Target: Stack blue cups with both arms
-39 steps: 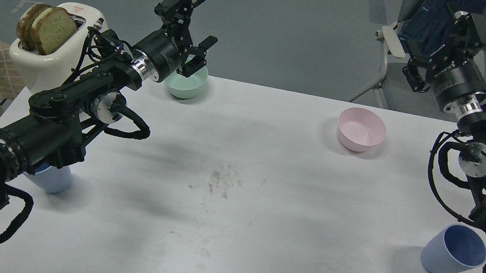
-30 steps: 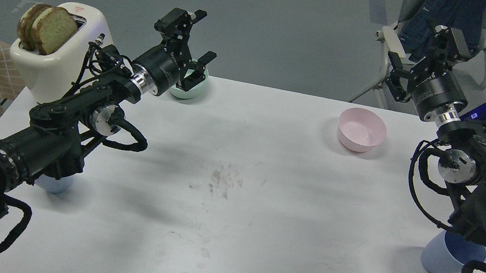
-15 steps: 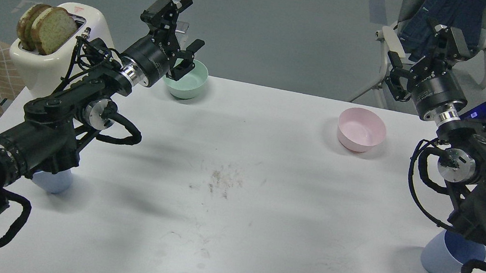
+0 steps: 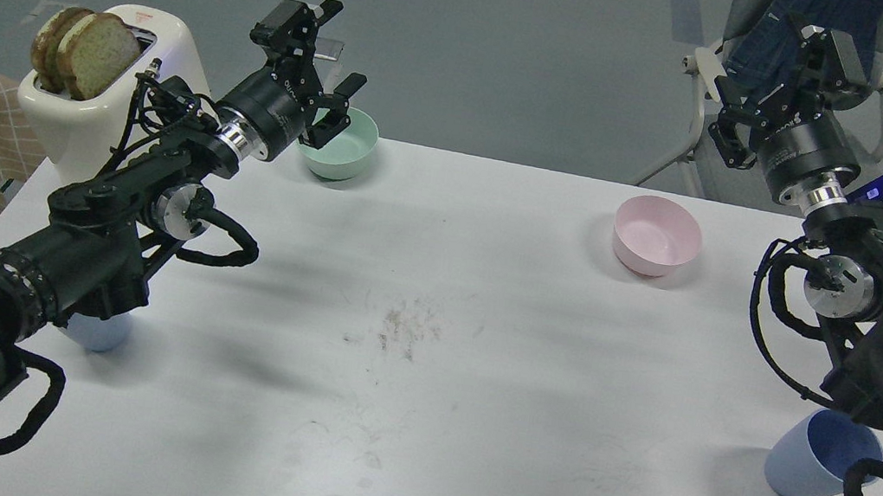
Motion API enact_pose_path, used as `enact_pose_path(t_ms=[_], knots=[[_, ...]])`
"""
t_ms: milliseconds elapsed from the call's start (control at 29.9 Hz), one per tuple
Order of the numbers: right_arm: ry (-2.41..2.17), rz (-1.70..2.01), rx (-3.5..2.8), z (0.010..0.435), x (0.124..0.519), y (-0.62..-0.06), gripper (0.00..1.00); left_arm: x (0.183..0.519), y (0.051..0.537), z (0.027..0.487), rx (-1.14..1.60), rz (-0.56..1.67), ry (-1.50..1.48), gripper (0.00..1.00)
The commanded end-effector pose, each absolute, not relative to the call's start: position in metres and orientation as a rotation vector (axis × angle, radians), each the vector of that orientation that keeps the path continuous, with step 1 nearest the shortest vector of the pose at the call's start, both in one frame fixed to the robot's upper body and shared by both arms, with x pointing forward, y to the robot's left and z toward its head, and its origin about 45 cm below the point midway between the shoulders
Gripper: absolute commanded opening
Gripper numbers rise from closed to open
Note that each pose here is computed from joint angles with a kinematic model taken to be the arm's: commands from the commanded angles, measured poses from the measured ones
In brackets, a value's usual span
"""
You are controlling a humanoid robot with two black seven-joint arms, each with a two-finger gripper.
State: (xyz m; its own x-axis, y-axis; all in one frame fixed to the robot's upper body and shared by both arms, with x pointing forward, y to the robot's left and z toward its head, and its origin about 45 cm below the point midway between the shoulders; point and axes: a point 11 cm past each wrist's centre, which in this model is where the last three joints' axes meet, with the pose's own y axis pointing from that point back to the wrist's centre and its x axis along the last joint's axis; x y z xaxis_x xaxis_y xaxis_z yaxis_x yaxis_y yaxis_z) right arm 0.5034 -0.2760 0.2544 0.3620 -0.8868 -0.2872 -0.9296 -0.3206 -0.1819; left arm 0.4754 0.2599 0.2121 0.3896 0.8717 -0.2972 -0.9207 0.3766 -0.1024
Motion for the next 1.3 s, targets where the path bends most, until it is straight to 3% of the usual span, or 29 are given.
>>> enact_pose_path(t_ms=[0,601,1269], knots=[[1.601,0.203,-2.303,0.253,0.503,-0.275,1.0,0.477,0.265,0.215,-0.292,1.173,0.215,0.98],[1.611,0.139,-2.213,0.29,0.516,-0.292,1.0,0.485,0.245,0.26,-0.449,1.068,0.206,0.98],[1.585,0.14,-2.221,0.294,0.519,-0.28,1.0,0.486,0.237,0.267,-0.483,1.047,0.211,0.98]])
